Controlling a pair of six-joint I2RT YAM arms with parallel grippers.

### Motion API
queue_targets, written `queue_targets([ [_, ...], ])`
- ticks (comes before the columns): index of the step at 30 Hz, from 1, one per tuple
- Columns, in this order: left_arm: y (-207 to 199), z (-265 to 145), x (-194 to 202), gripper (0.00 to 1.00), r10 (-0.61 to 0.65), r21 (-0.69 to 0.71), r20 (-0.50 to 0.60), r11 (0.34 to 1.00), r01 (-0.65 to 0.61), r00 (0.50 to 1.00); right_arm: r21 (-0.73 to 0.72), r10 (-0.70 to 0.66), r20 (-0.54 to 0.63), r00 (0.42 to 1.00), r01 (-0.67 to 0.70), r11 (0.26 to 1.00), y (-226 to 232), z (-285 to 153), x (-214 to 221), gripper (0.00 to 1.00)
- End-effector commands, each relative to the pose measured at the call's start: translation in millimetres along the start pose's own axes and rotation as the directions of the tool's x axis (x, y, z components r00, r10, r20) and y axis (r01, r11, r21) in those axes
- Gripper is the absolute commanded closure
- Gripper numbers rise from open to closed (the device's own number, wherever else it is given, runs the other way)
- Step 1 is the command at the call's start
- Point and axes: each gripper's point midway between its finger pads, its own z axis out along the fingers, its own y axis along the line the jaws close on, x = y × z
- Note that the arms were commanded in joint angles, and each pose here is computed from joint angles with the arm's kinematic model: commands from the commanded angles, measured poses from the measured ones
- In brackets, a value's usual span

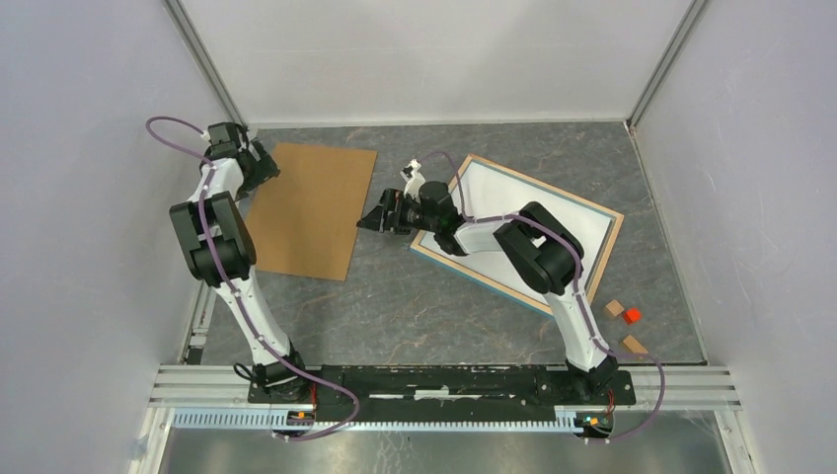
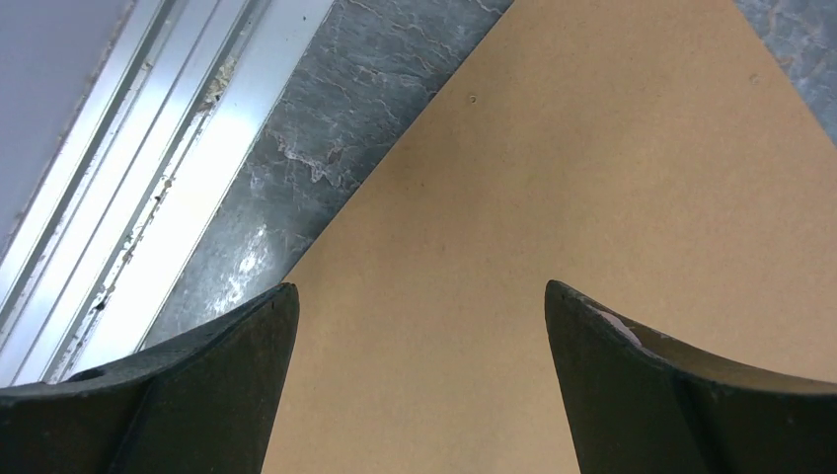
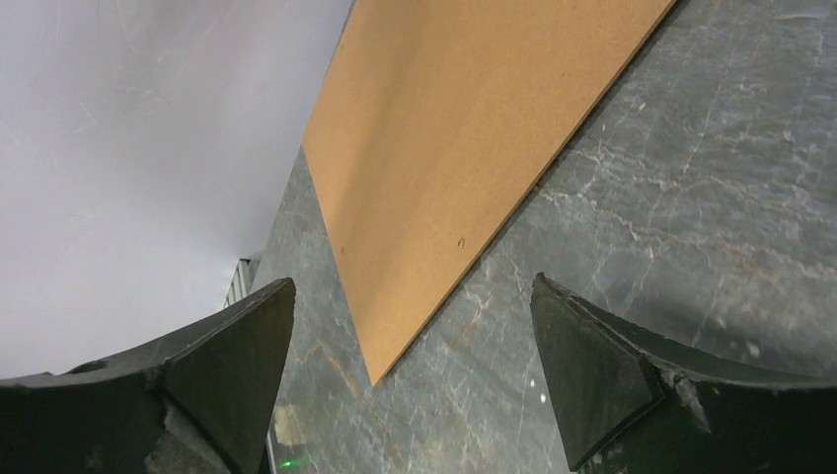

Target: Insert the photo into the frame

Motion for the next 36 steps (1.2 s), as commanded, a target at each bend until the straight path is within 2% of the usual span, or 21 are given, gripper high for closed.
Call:
queue_targets([
  [1, -13, 11, -7, 0.00, 0.034, 0.066, -0.001, 0.997, -0.034, 0.999, -0.056, -0.003, 0.044, 0.999, 0.005, 0.998, 8, 21, -19, 0.05],
  [9, 6, 34, -7, 0.00, -0.026, 0.004, -0.029, 1.000, 0.026, 0.999, -0.023, 0.017, 0.025, 1.000, -0.016, 1.000, -10, 33, -11, 0.06],
  [15, 3, 43, -10, 0.00, -0.057, 0.043, 0.008, 0.997, 0.057, 0.998, -0.005, 0.026, 0.017, 1.000, -0.026, 1.000, -17, 36, -7, 0.07],
  [22, 8, 49, -14, 0.00, -0.118, 0.013, 0.012, 0.993, 0.118, 0.993, 0.099, 0.061, 0.031, 0.998, -0.064, 0.993, -41, 47, -4, 0.07],
  [28, 12, 53, 8, 0.00, -0.200, -0.051, -0.133, 0.980, 0.195, 0.971, 0.170, 0.083, 0.046, 0.996, -0.089, 0.981, -51, 56, -4, 0.08],
  [34, 8, 30, 43, 0.00, -0.247, -0.076, -0.213, 0.969, 0.236, 0.945, 0.343, 0.146, 0.027, 0.989, -0.147, 0.928, -69, 59, 13, 0.09],
  [36, 7, 23, 58, 0.00, -0.257, -0.077, -0.245, 0.966, 0.246, 0.935, 0.330, 0.153, 0.028, 0.988, -0.153, 0.932, -62, 62, 16, 0.09],
])
